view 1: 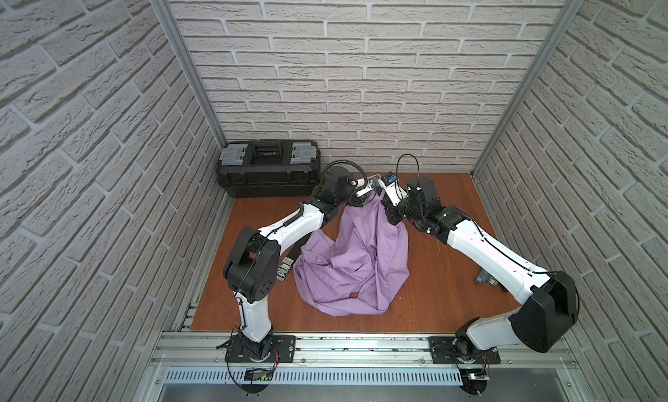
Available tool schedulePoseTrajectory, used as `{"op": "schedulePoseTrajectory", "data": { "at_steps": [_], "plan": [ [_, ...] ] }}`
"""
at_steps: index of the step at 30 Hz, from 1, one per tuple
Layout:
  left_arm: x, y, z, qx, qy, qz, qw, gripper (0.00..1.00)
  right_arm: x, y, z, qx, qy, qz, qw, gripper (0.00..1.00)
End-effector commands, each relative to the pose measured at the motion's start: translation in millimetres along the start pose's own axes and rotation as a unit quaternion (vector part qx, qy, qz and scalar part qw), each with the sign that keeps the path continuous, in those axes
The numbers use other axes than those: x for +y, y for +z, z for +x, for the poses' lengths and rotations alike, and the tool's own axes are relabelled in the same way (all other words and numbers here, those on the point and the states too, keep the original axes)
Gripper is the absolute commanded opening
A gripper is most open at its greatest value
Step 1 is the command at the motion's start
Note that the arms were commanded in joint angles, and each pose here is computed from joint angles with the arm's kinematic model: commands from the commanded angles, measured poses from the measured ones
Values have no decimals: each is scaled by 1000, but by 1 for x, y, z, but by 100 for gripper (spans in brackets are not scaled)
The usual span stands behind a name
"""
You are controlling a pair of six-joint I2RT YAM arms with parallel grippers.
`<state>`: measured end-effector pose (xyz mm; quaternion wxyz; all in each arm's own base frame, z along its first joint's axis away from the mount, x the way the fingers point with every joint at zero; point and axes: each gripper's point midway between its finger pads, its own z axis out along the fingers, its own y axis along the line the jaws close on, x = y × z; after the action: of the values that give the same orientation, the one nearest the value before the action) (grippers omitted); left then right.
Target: Remove the belt from the trousers
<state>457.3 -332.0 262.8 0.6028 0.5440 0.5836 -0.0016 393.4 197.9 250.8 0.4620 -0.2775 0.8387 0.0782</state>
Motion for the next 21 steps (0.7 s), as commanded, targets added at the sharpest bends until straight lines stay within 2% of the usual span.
{"op": "schedulePoseTrajectory", "data": {
  "at_steps": [1,6,13,21],
  "plan": [
    [75,-49,-54,-62,-15,-88,994,0,-17,-11,-13,-20,4,36,999,2],
    [116,-92,-70,-95,-67,-123,986,0,-20,-12,-13,-19,9,42,999,2],
    [162,-149,-75,-117,-94,-177,973,0,-29,-12,-19,-18,12,55,998,2],
    [206,-226,-44,-107,-134,-263,949,0,-62,-9,-32,-2,20,94,995,2]
  ]
}}
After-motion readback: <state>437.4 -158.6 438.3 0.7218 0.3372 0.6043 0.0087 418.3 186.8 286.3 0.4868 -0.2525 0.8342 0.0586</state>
